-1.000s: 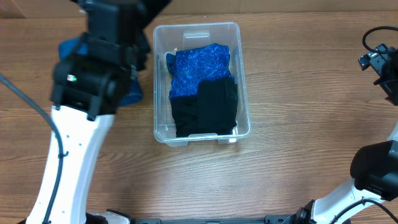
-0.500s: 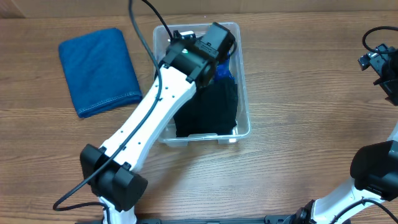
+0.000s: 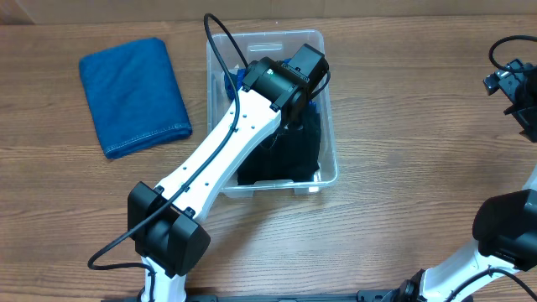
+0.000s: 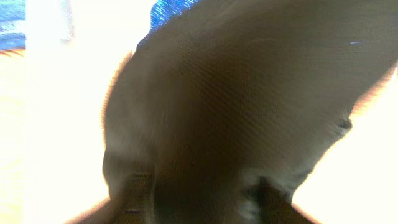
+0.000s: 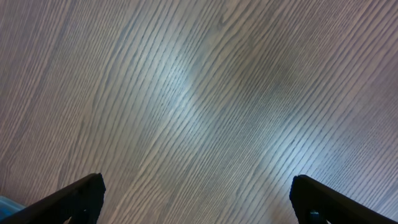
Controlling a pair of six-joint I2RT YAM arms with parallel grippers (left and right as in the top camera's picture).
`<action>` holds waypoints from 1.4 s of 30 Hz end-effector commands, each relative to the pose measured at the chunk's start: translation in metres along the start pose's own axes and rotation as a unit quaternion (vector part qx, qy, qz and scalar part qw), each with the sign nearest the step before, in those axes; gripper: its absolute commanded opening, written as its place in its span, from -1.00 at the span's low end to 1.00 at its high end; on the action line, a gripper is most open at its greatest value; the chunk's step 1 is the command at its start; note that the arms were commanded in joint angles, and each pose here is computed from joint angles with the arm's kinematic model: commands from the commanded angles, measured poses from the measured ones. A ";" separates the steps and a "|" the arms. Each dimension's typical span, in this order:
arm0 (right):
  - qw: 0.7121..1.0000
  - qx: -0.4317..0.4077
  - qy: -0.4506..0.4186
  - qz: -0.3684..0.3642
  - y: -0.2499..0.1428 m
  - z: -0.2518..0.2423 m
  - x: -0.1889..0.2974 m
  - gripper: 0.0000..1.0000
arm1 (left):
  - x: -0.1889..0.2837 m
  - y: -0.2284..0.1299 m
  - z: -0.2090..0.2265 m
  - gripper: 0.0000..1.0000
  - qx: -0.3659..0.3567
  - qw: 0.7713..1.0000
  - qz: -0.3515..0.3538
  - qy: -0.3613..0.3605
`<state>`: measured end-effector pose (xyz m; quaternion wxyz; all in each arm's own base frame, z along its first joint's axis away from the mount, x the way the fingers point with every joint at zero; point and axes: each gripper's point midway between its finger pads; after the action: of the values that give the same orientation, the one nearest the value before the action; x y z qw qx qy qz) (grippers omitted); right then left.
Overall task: Pack container
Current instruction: 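Lower the black cloth into the bin with the left gripper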
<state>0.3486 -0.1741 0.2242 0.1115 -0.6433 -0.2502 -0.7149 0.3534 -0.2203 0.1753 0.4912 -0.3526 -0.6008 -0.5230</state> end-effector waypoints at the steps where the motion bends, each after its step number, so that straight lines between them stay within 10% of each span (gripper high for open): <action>1: 1.000 -0.004 0.001 -0.005 0.001 -0.001 0.003 1.00 | 0.007 -0.010 -0.026 1.00 -0.012 0.997 0.032 -0.066; 17: 1.000 -0.004 0.001 -0.005 0.001 -0.001 0.003 1.00 | 0.003 0.026 -0.014 1.00 -0.141 0.988 -0.036 -0.043; 34: 1.000 -0.004 0.001 -0.005 0.001 -0.001 0.003 1.00 | -0.084 -0.024 -0.030 1.00 -0.258 0.959 0.111 -0.031; 42: 1.000 -0.004 0.001 -0.005 0.001 -0.001 0.003 1.00 | -0.086 -0.014 -0.015 -0.02 -0.262 0.961 0.092 0.013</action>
<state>0.3485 -0.1743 0.2242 0.1114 -0.6434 -0.2503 -0.7148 0.3610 -0.2359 0.0886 0.4315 -0.5278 -0.4079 -0.6073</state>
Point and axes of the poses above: each gripper's point midway between its finger pads, its own x axis back along the fingers, its own z axis along the line the jaws close on, y = z × x
